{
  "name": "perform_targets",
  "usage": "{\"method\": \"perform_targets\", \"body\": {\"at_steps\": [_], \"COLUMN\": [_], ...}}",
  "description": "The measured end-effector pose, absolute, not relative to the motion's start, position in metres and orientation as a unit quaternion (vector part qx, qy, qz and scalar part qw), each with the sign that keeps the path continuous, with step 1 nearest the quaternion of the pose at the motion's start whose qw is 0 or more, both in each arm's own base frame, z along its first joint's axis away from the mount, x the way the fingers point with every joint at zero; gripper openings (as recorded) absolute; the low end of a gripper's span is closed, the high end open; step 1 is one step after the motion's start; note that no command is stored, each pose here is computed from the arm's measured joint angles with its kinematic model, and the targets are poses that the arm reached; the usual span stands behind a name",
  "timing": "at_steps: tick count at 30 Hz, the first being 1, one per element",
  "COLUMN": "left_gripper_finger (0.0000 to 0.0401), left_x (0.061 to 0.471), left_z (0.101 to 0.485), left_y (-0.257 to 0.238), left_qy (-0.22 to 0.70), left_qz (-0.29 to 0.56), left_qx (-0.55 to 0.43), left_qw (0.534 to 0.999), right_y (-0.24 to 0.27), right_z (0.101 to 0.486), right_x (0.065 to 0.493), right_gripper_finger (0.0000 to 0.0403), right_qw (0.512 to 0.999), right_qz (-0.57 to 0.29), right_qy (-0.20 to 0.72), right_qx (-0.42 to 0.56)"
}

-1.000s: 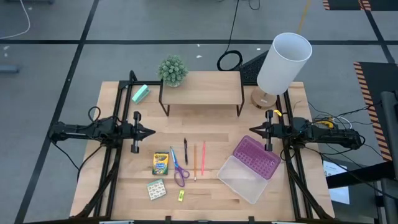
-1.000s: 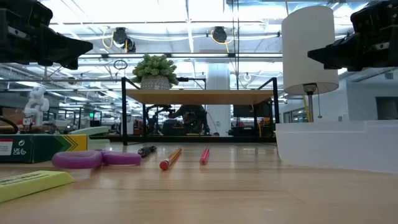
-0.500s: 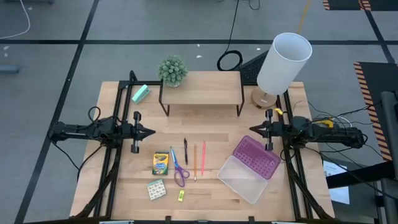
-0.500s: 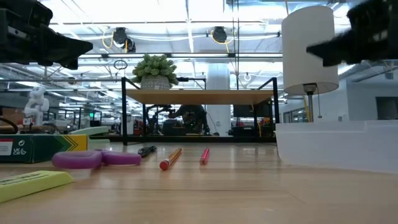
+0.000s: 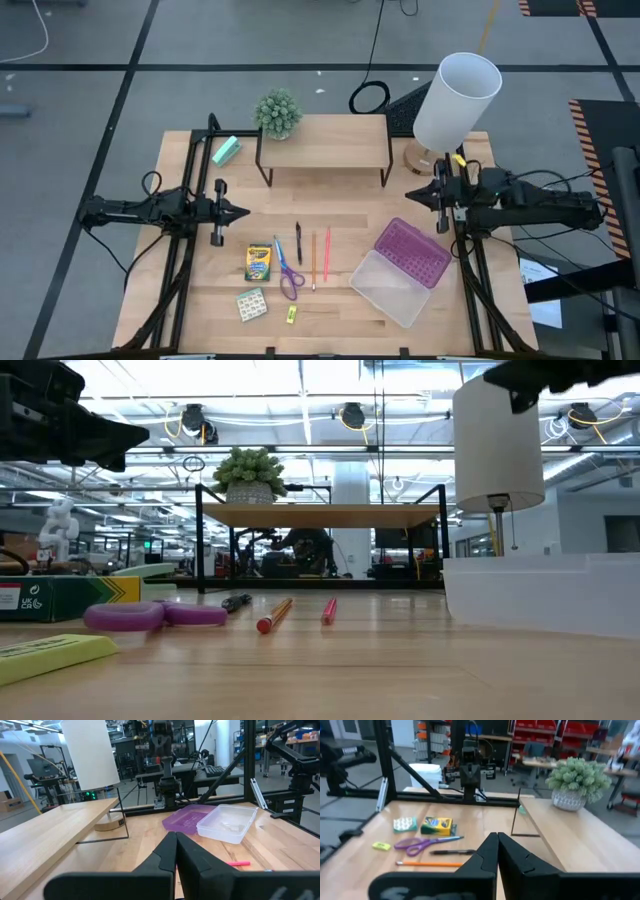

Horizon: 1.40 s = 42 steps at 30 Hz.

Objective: Pack school essentials
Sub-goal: Put the black pen into the purple supply box

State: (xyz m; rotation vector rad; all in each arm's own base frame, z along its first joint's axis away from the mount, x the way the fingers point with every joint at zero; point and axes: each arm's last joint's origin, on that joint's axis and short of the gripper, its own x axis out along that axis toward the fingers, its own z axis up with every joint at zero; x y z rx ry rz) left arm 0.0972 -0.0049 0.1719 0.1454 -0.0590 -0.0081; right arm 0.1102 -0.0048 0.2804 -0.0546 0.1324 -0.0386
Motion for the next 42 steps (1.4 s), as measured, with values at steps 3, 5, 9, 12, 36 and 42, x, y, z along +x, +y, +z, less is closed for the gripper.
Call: {"method": "perform_targets", "body": {"at_steps": [3,5,9,12,36,42], "left_gripper_finger": [0.0008,0.0008,0.0008,0.0008,0.0008,0.0008], "left_x": [0.097,0.097,0.097,0.097,0.097,0.097], "left_z": [0.172,0.172,0.172,0.172,0.172,0.179], "left_y": [-0.005,-0.005,-0.005,-0.005,-0.004,-0.002], "left_qy": [-0.029,-0.029,-0.029,-0.029,-0.031,-0.068], "left_qz": [-0.004,-0.004,-0.004,-0.004,-0.002,0.040], "left_qx": [0.073,0.073,0.073,0.073,-0.069,-0.120], "left_qw": [0.997,0.997,0.997,0.997,0.997,0.990], "right_y": [-0.005,-0.005,-0.006,-0.006,-0.007,-0.007], "right_z": [0.296,0.305,0.317,0.320,0.301,0.291], "right_x": [0.115,0.120,0.131,0.140,0.166,0.168], "right_gripper_finger": [0.0000,0.0000,0.0000,0.0000,0.0000,0.0000], "right_qw": [0.996,0.995,0.991,0.985,0.970,0.970], "right_qz": [-0.022,-0.024,-0.030,-0.034,-0.041,-0.038], "right_qy": [0.090,0.095,0.117,0.149,0.218,0.223], "right_qx": [0.006,0.025,0.060,0.085,0.100,0.087]}}
